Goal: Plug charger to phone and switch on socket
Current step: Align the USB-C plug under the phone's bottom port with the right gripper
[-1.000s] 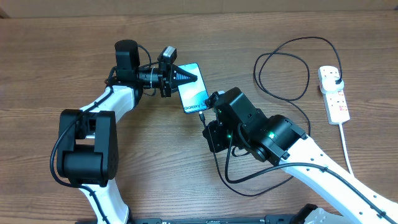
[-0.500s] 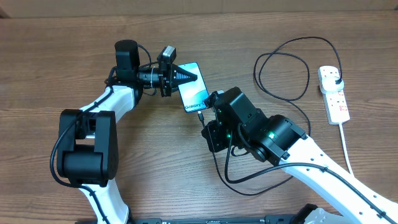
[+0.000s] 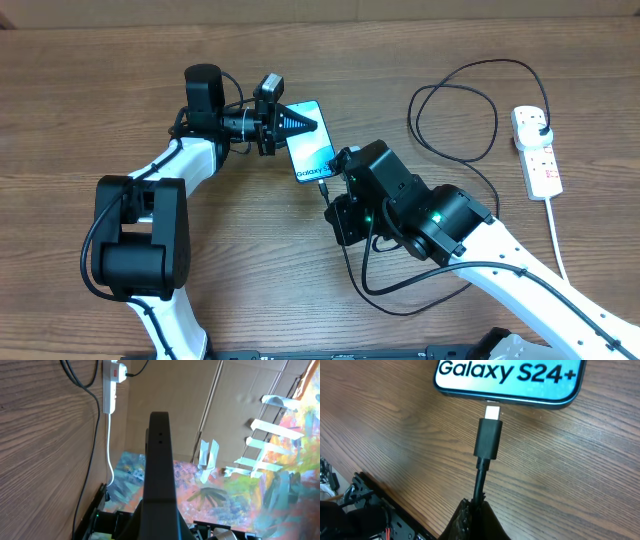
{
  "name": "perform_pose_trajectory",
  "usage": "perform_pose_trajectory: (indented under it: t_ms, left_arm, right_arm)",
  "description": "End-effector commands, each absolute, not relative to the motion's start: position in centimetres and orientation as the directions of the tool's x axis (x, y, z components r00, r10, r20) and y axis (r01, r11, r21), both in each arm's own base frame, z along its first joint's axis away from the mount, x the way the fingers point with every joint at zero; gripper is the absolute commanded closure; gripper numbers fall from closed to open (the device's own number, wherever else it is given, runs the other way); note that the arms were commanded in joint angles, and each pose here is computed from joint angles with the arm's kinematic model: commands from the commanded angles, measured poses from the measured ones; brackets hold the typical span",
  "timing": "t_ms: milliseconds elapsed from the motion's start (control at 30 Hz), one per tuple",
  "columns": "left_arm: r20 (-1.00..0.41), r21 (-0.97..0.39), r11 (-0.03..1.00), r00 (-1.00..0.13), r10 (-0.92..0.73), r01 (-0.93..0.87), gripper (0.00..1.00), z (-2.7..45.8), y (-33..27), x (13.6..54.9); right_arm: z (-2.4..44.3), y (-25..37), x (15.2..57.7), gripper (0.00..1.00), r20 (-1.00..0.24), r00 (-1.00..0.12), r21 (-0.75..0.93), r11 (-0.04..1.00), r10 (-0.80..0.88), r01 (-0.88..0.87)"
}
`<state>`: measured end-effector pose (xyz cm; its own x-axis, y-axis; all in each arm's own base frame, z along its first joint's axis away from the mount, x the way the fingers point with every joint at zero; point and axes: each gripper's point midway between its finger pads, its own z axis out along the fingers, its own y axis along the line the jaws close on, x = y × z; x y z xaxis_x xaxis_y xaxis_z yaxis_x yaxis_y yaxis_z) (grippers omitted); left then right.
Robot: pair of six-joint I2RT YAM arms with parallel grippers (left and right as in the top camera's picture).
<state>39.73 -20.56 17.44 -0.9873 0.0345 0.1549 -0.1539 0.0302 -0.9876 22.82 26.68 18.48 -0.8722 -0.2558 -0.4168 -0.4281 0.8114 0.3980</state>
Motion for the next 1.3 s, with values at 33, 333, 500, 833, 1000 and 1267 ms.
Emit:
perform_pose_trajectory:
  t_ms: [33, 333, 500, 833, 1000, 1267]
  left_arm:
    - [0.13, -0.991, 0.014, -0.988, 0.078, -0.129, 0.96, 18.29, -20.65, 39.27]
    - [0.134, -0.991, 0.014, -0.988, 0.078, -0.134, 0.96, 18.29, -20.67, 39.26]
    - [0.167, -0.986, 0.016, -0.983, 0.081, -0.166, 0.96, 18.31, -20.67, 39.21]
    - [0.167, -0.986, 0.012, -0.981, 0.095, -0.166, 0.96, 18.42, -20.69, 38.98]
    - [0.166, -0.986, 0.015, -0.98, 0.111, -0.165, 0.96, 18.43, -21.31, 38.64]
    - [0.151, -0.988, 0.013, -0.982, 0.113, -0.151, 0.96, 18.43, -21.4, 38.59]
  right_arm:
    - [18.79, 26.87, 22.74, 0.96, -0.431, -0.864, 0.399, 0.803, -0.261, -0.442]
    - [18.9, 26.98, 22.86, 0.96, -0.437, -0.861, 0.401, 0.801, -0.259, -0.444]
    - [18.91, 26.99, 22.87, 0.96, -0.437, -0.861, 0.401, 0.801, -0.258, -0.444]
    - [19.0, 27.08, 22.98, 0.96, -0.443, -0.859, 0.403, 0.799, -0.256, -0.446]
    - [19.08, 27.16, 23.06, 0.96, -0.448, -0.857, 0.404, 0.798, -0.254, -0.448]
    - [19.41, 27.34, 23.62, 0.96, -0.473, -0.847, 0.4, 0.797, -0.243, -0.452]
